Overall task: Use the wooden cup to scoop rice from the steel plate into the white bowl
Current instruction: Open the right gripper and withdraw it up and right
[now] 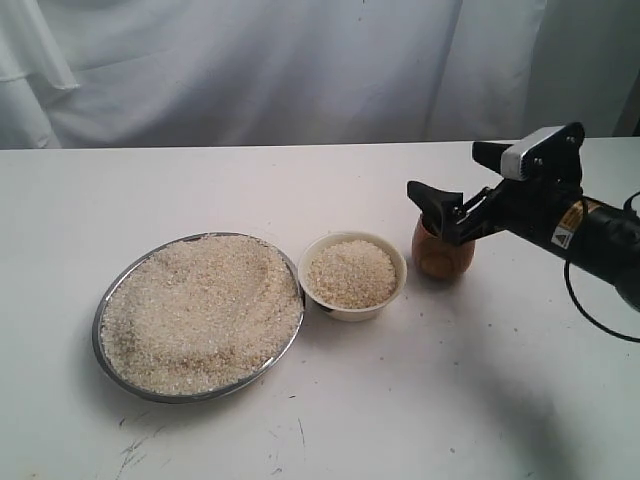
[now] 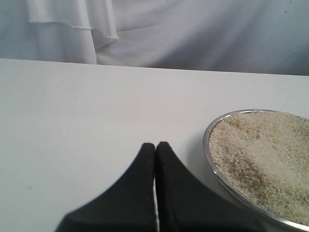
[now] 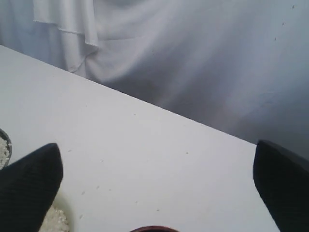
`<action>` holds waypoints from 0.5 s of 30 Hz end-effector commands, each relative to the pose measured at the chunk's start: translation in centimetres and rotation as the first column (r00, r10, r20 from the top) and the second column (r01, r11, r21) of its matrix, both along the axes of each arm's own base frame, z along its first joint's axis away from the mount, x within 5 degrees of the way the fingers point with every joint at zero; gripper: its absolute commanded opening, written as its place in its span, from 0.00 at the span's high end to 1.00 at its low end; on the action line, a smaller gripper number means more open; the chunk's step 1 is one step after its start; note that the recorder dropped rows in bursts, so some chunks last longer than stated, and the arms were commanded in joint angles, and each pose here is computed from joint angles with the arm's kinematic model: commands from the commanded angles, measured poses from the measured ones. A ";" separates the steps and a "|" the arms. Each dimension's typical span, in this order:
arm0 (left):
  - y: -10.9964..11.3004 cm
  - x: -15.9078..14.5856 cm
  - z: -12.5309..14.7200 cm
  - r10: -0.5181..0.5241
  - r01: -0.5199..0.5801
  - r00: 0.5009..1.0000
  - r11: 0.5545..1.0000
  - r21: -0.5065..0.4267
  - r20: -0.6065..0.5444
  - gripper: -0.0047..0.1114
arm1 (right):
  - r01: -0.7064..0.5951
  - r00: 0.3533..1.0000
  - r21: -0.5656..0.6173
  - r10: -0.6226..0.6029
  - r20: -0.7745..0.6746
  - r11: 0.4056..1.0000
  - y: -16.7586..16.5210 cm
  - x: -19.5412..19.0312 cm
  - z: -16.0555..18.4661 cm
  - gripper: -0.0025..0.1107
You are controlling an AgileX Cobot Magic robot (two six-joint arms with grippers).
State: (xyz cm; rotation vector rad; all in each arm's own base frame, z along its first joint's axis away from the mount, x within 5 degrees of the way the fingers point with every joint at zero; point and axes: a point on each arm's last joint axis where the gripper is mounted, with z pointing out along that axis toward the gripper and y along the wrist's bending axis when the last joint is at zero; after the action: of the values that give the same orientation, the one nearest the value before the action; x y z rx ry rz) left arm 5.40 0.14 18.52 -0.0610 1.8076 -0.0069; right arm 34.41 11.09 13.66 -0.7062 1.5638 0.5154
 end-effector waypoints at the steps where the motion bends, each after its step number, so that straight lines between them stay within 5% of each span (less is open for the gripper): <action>1: 0.0 0.0 -0.1 0.002 -0.002 1.000 1.000 -0.002 0.006 0.96 | 0.029 1.000 -0.059 -0.029 0.006 0.998 -0.4 -0.3 2.7 0.15; 5: 0.0 0.0 -0.1 0.002 -0.002 1.000 1.000 -0.002 0.006 0.96 | 0.002 1.000 -0.138 -0.002 0.007 0.990 -0.5 -0.9 4.3 0.30; 15: 0.0 0.0 -0.1 0.002 -0.002 1.000 1.000 -0.002 0.006 0.96 | -0.088 0.988 -0.050 0.080 -0.135 0.995 -1.0 -2.4 6.6 0.77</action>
State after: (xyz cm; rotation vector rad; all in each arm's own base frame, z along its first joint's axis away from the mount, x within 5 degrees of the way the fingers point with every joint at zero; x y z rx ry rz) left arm 5.40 0.14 18.52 -0.0610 1.8076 -0.0069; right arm 32.42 10.31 19.67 -0.7807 1.6875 0.5454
